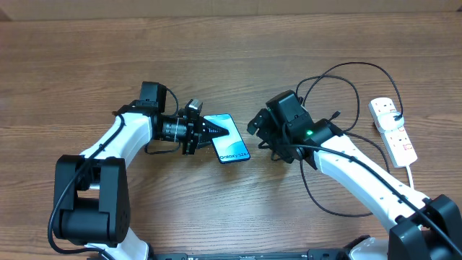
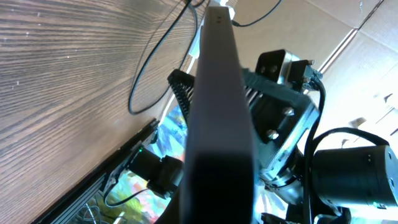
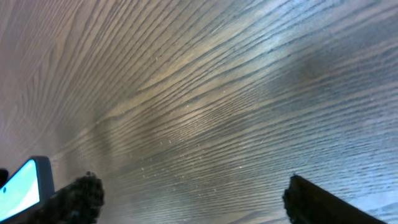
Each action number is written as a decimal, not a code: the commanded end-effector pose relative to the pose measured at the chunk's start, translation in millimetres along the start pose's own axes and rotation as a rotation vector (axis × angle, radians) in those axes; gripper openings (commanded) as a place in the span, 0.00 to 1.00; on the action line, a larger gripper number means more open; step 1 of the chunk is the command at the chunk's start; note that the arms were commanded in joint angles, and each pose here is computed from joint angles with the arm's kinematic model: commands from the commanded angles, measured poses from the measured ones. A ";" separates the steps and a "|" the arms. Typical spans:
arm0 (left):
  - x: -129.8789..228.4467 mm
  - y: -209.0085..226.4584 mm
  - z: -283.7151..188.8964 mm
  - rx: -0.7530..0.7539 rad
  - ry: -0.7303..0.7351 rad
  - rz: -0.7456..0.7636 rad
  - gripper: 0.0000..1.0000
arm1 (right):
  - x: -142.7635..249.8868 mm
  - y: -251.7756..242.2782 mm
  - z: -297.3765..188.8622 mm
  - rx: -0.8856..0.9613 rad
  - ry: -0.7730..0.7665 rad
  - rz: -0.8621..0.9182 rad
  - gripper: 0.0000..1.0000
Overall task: Plug charger to phone and switch on socket
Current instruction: 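Move the right gripper over the black cable's USB-C plug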
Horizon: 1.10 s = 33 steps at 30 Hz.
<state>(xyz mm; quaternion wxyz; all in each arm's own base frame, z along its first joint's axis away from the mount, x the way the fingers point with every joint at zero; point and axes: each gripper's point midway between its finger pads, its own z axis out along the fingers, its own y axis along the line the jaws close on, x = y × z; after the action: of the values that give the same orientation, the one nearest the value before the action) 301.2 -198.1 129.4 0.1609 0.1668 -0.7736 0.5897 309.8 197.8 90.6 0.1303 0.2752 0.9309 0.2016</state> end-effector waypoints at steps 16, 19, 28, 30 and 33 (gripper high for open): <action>1.8 -7.8 -1.7 0.034 0.018 0.029 0.04 | -155.3 -91.3 -50.7 0.200 -0.241 0.074 0.75; 1.9 -7.9 -1.7 0.034 0.018 0.029 0.04 | -166.8 -96.6 -39.2 0.214 -0.258 0.070 0.72; 2.0 -8.0 -1.7 0.035 0.019 0.028 0.04 | -179.0 -127.4 9.6 0.344 -0.258 0.086 0.64; 2.0 -7.9 -1.7 0.034 0.018 0.028 0.04 | -179.5 -135.6 15.8 0.380 -0.259 0.087 0.63; 1.9 -7.9 -1.7 0.034 0.018 0.029 0.04 | -178.7 -139.4 22.7 0.392 -0.249 0.087 0.63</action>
<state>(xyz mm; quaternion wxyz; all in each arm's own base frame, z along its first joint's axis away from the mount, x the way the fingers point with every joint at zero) 301.1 -198.2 129.7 0.1613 0.1665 -0.7731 0.5904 390.4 4.3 28.8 0.1616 0.3601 0.9188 0.0059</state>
